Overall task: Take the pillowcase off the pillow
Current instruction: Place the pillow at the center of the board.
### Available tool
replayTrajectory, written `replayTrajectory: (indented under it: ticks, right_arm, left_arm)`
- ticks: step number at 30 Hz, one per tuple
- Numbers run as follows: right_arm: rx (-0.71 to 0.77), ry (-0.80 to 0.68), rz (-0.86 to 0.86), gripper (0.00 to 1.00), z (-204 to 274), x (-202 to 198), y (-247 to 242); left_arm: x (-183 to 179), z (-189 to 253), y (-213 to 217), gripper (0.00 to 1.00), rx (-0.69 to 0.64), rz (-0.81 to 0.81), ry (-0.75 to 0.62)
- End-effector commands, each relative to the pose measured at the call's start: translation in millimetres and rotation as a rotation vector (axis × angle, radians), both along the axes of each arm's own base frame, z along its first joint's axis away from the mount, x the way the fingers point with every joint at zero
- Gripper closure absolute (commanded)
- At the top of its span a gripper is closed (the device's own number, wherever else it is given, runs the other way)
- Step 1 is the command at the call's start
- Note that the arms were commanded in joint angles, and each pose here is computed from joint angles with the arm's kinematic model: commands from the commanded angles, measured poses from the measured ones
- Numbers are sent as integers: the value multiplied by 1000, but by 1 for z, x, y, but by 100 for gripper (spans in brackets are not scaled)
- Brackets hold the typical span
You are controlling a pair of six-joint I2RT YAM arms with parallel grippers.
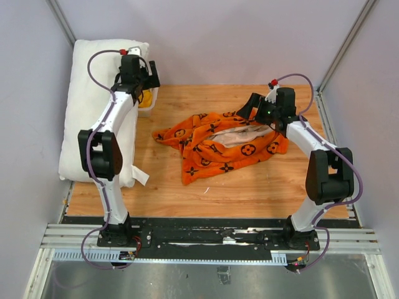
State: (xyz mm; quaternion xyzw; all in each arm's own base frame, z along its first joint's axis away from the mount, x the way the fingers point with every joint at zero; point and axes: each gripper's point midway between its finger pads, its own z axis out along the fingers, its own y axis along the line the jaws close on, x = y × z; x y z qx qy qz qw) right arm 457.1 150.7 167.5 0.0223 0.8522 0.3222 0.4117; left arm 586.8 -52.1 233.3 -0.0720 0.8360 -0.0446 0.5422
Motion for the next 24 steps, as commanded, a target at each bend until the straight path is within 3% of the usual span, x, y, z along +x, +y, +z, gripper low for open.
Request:
replayTrajectory:
  ticks: [1,4,8,12,16,20,22,24]
  right_arm:
    - [0,-38,5,2,9,-2,3]
    - [-14,-42,-19,1,9,-3,-1]
    - [-30,-60,-50,1,17,-5,-6]
    - [-52,-77,-70,1,26,-10,-11]
    - [-61,-94,-84,1,34,-16,-14]
    - [-40,-103,-62,2,40,-20,-10]
    - [-33,-102,-46,1,42,-23,-7]
    - [-47,-98,-55,1,42,-26,-11]
  left_arm:
    - [-2,1,86,1,150,260,20]
    - [-14,18,100,1,192,320,-16]
    - [-27,55,63,1,46,167,-129]
    - [-58,108,-4,1,-67,-156,-329]
    - [-108,132,-73,1,4,-594,-441]
    - [-186,126,-128,1,34,-1087,-496]
    - [-221,124,-143,1,56,-1224,-550]
    - [-237,125,-149,1,75,-1229,-605]
